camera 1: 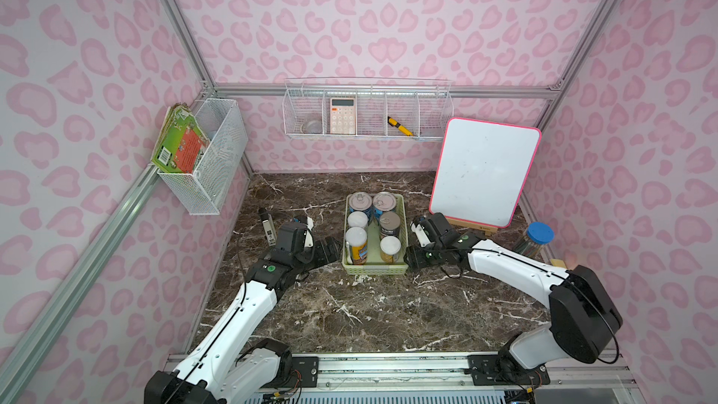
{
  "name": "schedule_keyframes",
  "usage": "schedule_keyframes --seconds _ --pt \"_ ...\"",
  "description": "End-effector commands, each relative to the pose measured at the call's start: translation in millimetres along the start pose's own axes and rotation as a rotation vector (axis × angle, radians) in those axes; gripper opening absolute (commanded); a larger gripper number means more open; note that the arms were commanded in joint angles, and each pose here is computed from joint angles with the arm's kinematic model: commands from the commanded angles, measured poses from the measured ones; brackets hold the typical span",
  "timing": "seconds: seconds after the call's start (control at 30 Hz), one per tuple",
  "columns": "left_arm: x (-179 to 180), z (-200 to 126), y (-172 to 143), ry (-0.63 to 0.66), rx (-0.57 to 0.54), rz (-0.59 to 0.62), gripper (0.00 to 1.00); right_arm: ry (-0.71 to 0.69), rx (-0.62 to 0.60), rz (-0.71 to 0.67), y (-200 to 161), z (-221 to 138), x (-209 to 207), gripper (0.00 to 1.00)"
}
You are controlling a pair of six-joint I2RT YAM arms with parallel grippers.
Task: Put the canned food in the basket
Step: Move the basket to the center of the board, then adjust the canned food in the basket.
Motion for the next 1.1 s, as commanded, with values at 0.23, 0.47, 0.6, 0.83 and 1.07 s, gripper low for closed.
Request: schedule_keyframes --seconds 0.23,0.47,0.6,0.83,1.07 --pt "-20 -17 31 0.019 -0.065 0.082 0.99 -0.068 -0.021 -0.174 103 3 -17 0.93" --pt "-20 -27 39 0.026 -0.089 0.103 0.99 -0.066 0.008 -0.236 165 50 -18 0.99" --pt "-13 -33 40 0.028 -0.104 0.087 0.99 -0.084 0.057 -0.260 174 71 -21 0.99" --pt "-6 -35 39 0.033 -0.108 0.071 0.99 -0.044 0.112 -0.277 170 98 -19 0.99" --pt "-5 -36 39 0.034 -0.111 0.070 0.99 -0.029 0.136 -0.299 165 112 -13 0.99"
Point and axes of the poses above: each gripper's point midway between its finger pads, its own z axis out along the fingers, its own x axis along the line the jaws close on, y = z × x, the point moved 6 cm from there along -z, back along the fingers, and after that the axes turned 8 degrees about -z, right-handed, at the moved point
